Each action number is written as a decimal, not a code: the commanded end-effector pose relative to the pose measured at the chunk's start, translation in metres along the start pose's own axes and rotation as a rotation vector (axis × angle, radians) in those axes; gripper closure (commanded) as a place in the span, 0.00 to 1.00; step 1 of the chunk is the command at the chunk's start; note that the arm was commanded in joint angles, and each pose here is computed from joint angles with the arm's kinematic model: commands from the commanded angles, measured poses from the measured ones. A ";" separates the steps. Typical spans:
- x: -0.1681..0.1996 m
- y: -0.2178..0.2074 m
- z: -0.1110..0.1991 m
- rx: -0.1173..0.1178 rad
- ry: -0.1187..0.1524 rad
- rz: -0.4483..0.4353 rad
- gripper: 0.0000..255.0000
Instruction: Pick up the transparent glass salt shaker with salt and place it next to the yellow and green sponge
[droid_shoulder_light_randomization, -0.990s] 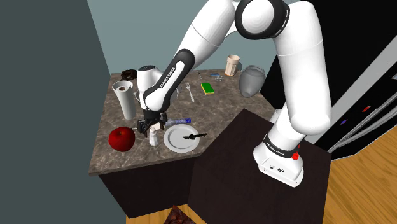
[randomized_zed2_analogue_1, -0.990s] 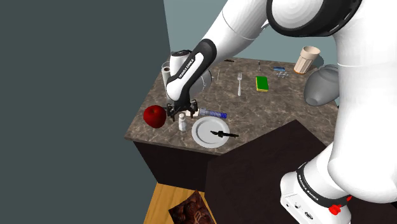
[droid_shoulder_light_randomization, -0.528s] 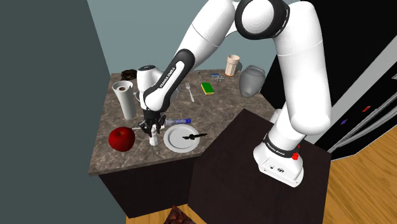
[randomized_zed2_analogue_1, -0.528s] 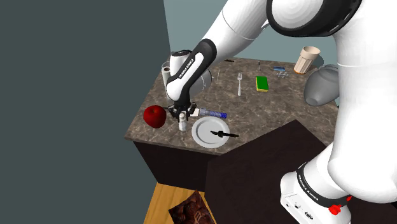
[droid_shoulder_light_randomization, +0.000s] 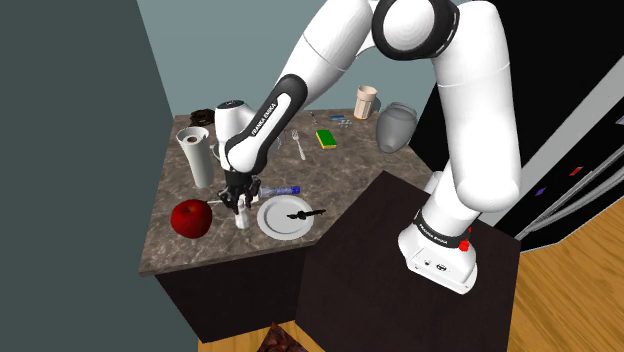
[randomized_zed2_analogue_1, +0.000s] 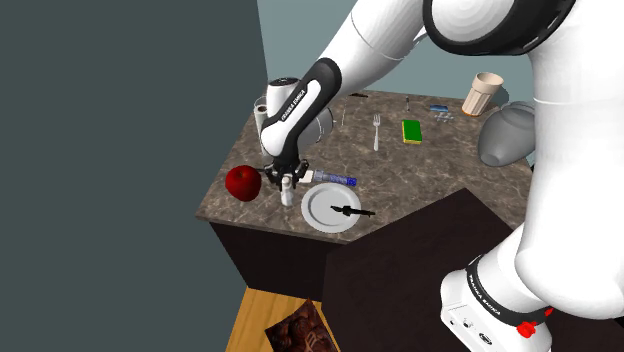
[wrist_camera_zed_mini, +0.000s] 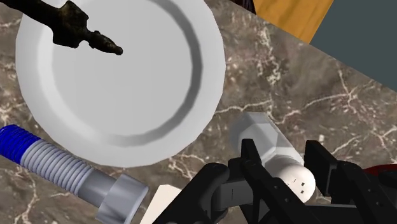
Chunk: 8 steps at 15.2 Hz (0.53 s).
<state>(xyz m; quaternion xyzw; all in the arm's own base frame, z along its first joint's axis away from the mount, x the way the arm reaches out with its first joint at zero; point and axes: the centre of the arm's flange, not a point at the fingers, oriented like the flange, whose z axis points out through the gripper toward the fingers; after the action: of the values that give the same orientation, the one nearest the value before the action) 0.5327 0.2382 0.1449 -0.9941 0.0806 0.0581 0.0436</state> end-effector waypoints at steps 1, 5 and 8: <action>-0.001 -0.001 -0.009 0.000 0.000 0.000 1.00; -0.003 -0.002 -0.030 0.000 0.000 0.000 1.00; -0.005 -0.004 -0.045 0.000 0.000 0.000 1.00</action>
<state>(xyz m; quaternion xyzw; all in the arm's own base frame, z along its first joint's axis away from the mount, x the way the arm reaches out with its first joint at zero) 0.5332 0.2397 0.1852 -0.9941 0.0805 0.0579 0.0437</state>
